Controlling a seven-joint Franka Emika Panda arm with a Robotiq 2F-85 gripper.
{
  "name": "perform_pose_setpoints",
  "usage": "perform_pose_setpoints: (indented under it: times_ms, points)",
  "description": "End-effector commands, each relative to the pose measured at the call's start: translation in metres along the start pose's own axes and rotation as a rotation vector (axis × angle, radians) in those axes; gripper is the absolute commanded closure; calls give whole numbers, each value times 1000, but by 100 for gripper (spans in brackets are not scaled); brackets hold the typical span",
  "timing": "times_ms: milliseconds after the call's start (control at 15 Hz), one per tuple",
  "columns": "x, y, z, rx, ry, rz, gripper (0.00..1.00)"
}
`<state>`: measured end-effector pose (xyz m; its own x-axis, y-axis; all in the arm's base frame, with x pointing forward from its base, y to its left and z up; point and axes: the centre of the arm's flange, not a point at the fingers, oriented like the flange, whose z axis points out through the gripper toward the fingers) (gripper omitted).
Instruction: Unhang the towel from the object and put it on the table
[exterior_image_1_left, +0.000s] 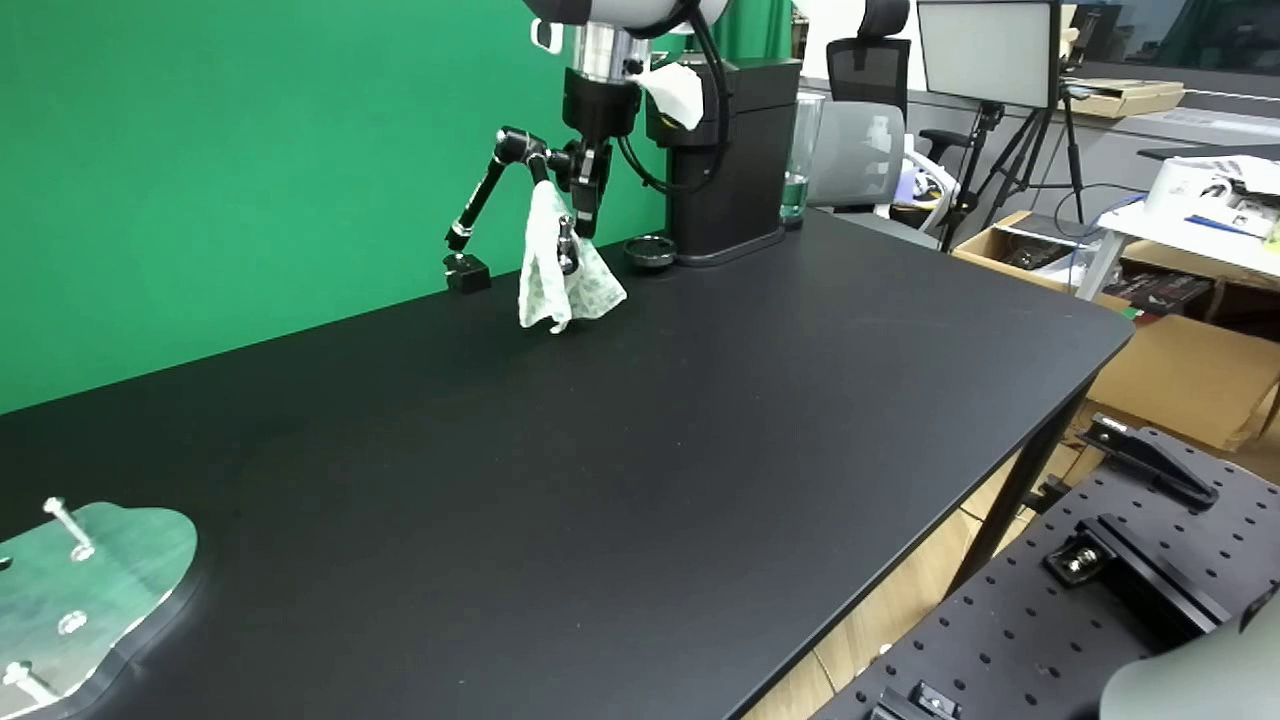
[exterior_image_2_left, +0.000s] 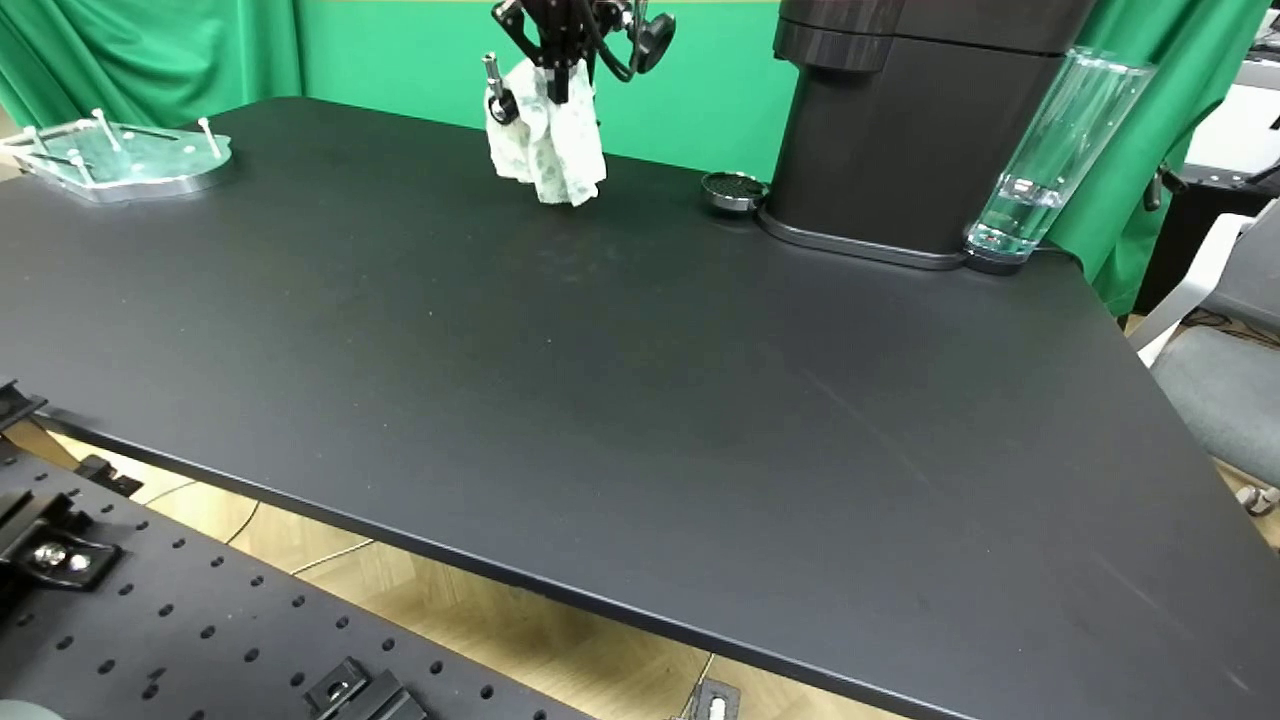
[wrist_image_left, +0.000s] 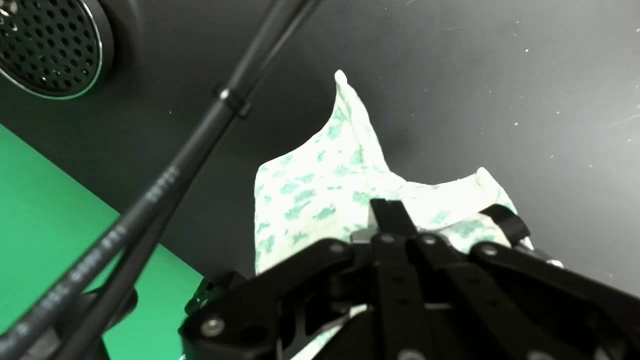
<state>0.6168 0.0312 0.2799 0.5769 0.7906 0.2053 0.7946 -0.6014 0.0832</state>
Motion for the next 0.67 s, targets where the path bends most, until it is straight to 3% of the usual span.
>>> perform_pose_setpoints:
  times_ms: [0,600]
  points:
    - [-46,-16,-38,-58,67,176,100]
    - [-134,-19,-116,-202,278,595,100]
